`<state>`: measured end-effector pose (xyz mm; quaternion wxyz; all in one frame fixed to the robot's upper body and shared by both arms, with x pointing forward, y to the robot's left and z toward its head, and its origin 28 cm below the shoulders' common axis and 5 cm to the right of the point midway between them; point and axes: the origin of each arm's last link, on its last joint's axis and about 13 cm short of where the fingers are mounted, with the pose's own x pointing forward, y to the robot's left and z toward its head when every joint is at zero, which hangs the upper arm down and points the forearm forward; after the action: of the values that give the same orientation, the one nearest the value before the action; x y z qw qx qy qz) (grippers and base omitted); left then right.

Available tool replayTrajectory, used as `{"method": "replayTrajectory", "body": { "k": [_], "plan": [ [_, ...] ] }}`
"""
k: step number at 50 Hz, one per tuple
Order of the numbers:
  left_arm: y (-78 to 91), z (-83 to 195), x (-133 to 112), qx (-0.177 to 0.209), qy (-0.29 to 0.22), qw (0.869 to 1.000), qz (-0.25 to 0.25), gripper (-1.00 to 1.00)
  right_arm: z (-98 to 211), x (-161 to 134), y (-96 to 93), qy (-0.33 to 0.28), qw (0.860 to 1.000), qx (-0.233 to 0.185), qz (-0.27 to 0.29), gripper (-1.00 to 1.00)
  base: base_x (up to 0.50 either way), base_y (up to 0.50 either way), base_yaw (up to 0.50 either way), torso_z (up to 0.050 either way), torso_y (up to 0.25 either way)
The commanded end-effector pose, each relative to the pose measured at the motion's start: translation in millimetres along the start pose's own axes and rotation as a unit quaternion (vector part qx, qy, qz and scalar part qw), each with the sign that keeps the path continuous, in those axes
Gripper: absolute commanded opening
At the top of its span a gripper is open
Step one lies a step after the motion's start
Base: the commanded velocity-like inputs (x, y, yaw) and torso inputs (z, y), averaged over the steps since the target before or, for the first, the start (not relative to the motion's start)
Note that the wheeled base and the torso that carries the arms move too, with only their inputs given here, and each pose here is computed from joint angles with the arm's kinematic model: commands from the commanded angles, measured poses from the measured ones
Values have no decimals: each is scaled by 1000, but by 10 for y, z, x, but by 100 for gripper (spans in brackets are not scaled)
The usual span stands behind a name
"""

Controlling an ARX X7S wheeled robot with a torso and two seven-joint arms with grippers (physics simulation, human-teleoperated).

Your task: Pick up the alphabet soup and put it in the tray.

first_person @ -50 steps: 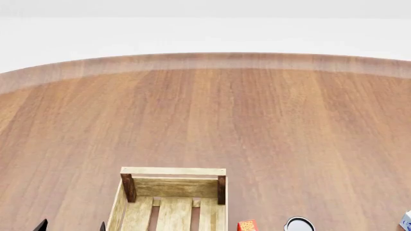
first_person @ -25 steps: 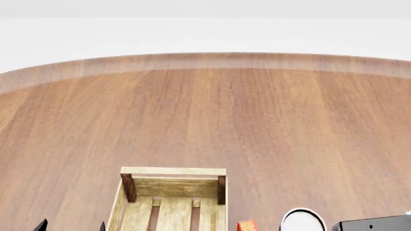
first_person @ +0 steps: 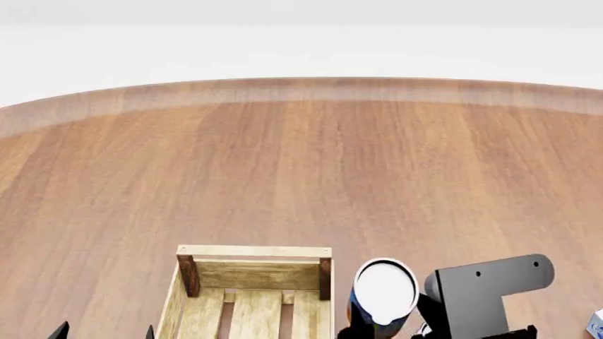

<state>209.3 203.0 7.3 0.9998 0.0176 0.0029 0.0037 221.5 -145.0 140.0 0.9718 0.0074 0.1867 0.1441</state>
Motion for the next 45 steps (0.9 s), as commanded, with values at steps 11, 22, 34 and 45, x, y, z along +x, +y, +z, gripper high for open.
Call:
{"method": "replayTrajectory", "body": {
  "k": [11, 22, 34, 45],
  "plan": [
    [1, 3, 4, -1, 1, 1000, 0, 100, 94, 326, 78, -6, 999, -5, 31, -100, 0, 0, 0, 0, 0],
    [3, 2, 0, -1, 0, 1000, 0, 100, 36, 512, 140, 1, 999, -16, 49, -100, 0, 0, 0, 0, 1],
    [5, 5, -5, -2, 0, 1000, 0, 100, 13, 675, 238, 6, 997, -16, 70, -100, 0, 0, 0, 0, 1],
    [7, 6, -1, -2, 0, 1000, 1, 100, 30, 814, 335, 20, 995, -27, 92, -100, 0, 0, 0, 1, 1]
  ]
}}
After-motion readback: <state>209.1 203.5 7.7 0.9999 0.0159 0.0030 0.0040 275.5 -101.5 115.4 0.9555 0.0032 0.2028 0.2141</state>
